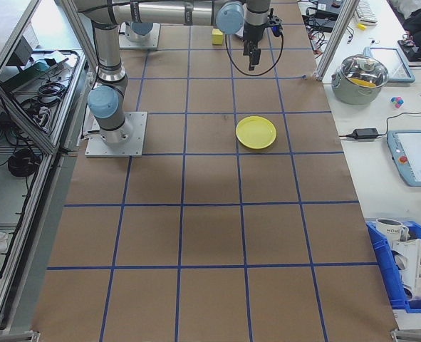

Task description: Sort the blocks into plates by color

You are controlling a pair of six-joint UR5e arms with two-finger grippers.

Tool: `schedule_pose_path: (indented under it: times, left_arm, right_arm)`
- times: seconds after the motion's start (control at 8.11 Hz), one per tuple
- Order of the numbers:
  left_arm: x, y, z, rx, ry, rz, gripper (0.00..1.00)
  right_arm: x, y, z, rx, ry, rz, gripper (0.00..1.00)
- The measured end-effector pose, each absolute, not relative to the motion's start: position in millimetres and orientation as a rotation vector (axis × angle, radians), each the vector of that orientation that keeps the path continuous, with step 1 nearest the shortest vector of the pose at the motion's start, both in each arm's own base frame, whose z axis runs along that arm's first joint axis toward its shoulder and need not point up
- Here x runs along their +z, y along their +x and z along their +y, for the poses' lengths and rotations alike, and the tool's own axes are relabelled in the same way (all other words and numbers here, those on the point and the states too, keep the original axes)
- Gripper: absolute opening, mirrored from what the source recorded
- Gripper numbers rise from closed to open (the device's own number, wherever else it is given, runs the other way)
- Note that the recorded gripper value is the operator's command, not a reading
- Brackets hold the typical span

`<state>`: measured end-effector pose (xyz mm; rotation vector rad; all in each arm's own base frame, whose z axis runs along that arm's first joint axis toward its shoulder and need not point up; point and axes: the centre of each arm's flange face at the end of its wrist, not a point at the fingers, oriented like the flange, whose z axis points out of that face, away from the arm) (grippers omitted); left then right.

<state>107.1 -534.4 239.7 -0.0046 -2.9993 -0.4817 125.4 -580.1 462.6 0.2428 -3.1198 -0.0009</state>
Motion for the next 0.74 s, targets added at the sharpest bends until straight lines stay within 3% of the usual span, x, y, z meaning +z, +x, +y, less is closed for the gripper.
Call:
schedule_pose_path:
  times: [0.12,0.49,0.74]
  left_arm:
    - [234.1,105.5,-534.6,-0.495,0.024,-2.994,0.85]
    - [202.8,99.8,-536.6,-0.497,0.045,-2.964,0.82]
    - [192.9,98.5,-538.8,-0.477,0.039,-2.962,0.23]
  right_arm:
    - [462.2,125.4,-580.3,-0.002,0.244,-3.121,1.0]
    - [464.1,125.6,-579.5,0.005,0.239,-3.122,1.0]
    - [464.8,126.1,-578.8,0.005,0.24,-3.121,1.0]
